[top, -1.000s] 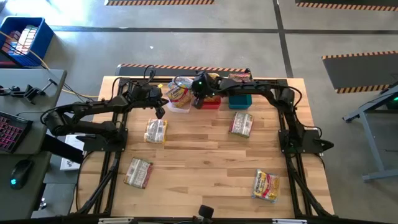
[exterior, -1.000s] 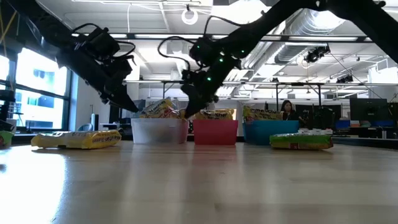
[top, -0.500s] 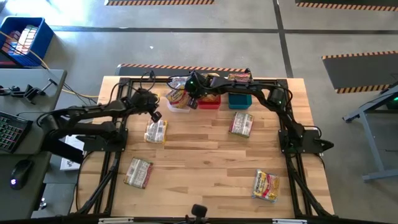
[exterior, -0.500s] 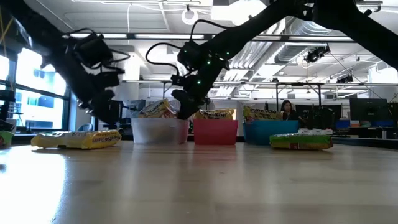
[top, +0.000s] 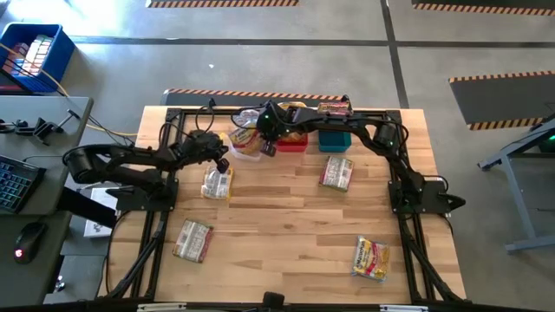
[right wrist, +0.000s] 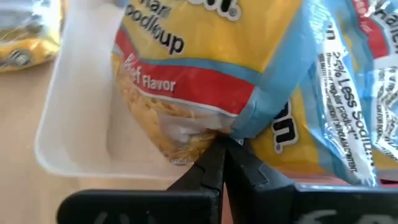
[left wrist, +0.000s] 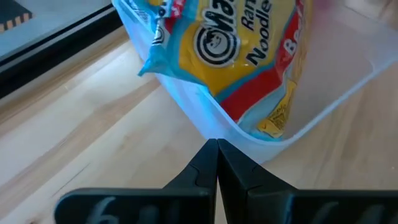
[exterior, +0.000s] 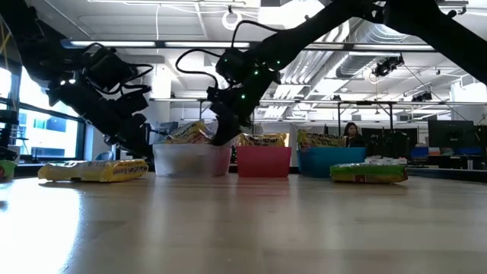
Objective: Sort Maruchan noodles
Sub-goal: Put the blue noodle pack into the transparent bin
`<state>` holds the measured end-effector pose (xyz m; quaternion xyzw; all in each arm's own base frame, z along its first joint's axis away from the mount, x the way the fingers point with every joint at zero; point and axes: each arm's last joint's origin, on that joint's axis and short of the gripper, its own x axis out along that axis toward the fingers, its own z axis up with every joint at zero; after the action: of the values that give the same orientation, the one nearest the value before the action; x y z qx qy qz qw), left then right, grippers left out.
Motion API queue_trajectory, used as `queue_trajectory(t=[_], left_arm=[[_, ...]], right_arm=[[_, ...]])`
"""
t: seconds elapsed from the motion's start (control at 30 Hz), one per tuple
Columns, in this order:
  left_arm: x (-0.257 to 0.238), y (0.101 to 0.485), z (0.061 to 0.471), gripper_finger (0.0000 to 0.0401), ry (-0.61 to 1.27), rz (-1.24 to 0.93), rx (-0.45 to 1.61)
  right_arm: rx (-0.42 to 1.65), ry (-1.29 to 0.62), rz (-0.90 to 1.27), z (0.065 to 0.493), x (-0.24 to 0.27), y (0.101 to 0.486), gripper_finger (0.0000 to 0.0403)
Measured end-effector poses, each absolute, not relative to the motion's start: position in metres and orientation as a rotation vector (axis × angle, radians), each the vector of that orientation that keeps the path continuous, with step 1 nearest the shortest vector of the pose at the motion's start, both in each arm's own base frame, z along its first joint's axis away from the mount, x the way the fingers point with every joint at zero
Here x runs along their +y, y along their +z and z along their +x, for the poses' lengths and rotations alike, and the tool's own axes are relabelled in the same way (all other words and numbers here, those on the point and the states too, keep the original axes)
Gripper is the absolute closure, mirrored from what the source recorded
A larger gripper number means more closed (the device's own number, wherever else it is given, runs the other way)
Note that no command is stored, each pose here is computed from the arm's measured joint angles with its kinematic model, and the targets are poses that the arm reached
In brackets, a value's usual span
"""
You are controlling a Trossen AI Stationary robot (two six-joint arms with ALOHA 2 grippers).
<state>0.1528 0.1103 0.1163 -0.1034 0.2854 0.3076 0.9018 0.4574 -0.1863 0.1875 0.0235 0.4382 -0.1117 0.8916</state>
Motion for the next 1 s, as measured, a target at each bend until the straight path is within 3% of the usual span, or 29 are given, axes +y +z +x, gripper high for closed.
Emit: queue_trajectory(t=[0.17, 0.47, 0.6, 0.7, 1.0], left_arm=[[0.108, 0.114, 0.156, 0.0401, 0.619, -0.209, 0.591], [0.106, 0.117, 0.160, 0.0401, 0.596, -0.184, 0.561], [0.105, 0.118, 0.162, 0.0401, 0.587, -0.177, 0.548], [0.104, 0.119, 0.164, 0.0401, 0.579, -0.170, 0.538], [0.101, 0.121, 0.167, 0.0401, 0.556, -0.148, 0.520]], right_arm=[[0.920, -0.189, -0.011, 0.453, -0.176, 0.206, 0.0359], [0.726, -0.154, -0.148, 0.455, -0.171, 0.248, 0.0189], [0.624, -0.147, -0.186, 0.462, -0.175, 0.253, 0.0133], [0.608, -0.135, -0.182, 0.463, -0.181, 0.249, 0.0115], [0.623, -0.118, -0.176, 0.458, -0.198, 0.241, 0.0112]])
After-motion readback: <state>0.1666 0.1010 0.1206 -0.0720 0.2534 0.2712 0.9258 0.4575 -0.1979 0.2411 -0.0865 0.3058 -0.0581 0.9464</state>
